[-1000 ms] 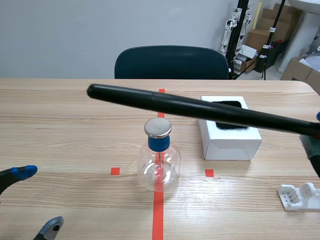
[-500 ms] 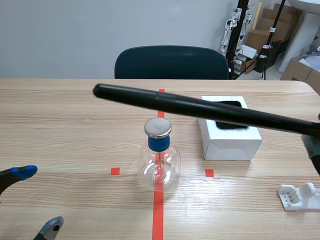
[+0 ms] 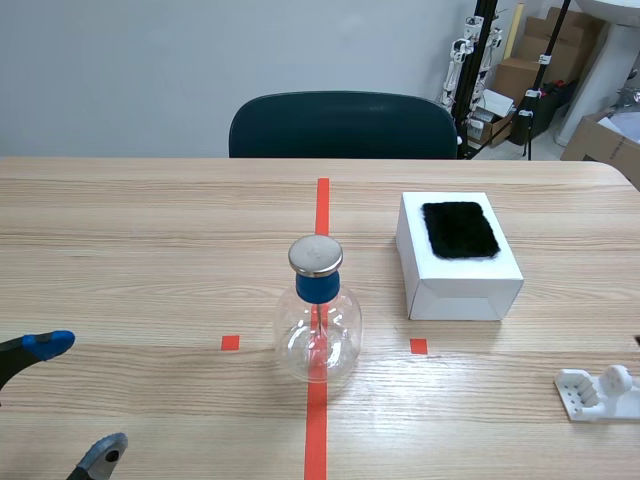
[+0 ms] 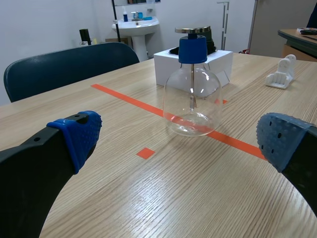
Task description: Do the electroscope experiment. put the rod down on the box
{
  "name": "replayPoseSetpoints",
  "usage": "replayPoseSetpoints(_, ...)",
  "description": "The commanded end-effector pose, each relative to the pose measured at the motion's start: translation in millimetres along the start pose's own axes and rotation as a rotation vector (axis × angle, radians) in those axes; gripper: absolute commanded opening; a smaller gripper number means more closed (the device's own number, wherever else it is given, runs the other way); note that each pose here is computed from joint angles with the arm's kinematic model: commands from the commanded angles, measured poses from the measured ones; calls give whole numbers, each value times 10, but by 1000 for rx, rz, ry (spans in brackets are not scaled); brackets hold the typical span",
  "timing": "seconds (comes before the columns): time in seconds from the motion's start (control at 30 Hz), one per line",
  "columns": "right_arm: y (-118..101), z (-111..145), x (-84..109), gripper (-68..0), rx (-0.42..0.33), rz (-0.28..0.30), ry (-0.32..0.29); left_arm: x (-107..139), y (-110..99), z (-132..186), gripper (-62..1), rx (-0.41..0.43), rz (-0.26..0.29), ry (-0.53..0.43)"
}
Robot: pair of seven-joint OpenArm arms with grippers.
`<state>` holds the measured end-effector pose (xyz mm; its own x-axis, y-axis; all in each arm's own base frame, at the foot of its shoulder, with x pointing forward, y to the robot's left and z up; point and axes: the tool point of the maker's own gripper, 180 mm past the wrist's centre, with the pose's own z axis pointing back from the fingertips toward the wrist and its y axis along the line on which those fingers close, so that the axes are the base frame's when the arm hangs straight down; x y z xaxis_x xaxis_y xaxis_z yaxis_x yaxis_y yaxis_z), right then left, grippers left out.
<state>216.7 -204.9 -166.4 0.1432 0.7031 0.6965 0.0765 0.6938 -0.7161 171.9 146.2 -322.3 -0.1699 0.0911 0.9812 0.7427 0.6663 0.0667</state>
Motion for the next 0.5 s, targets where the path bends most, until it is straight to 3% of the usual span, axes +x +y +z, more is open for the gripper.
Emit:
replayPoseSetpoints(0.0, -120, -87, 72, -616, -45, -43, -5, 84, 45, -8, 14, 1, -18, -31)
replayPoseSetpoints(0.2, -198, -281, -183, -616, -77, -221, 185, 84, 46, -8, 14, 2, -18, -32)
replayPoseSetpoints(0.33, -141, -385, -327, -616, -35, -313, 300, 84, 46, -8, 14, 2, -18, -32)
replayPoseSetpoints(0.47, -62, -539, -429, -616, 17, -429, 367, 84, 46, -8, 14, 2, -18, -32)
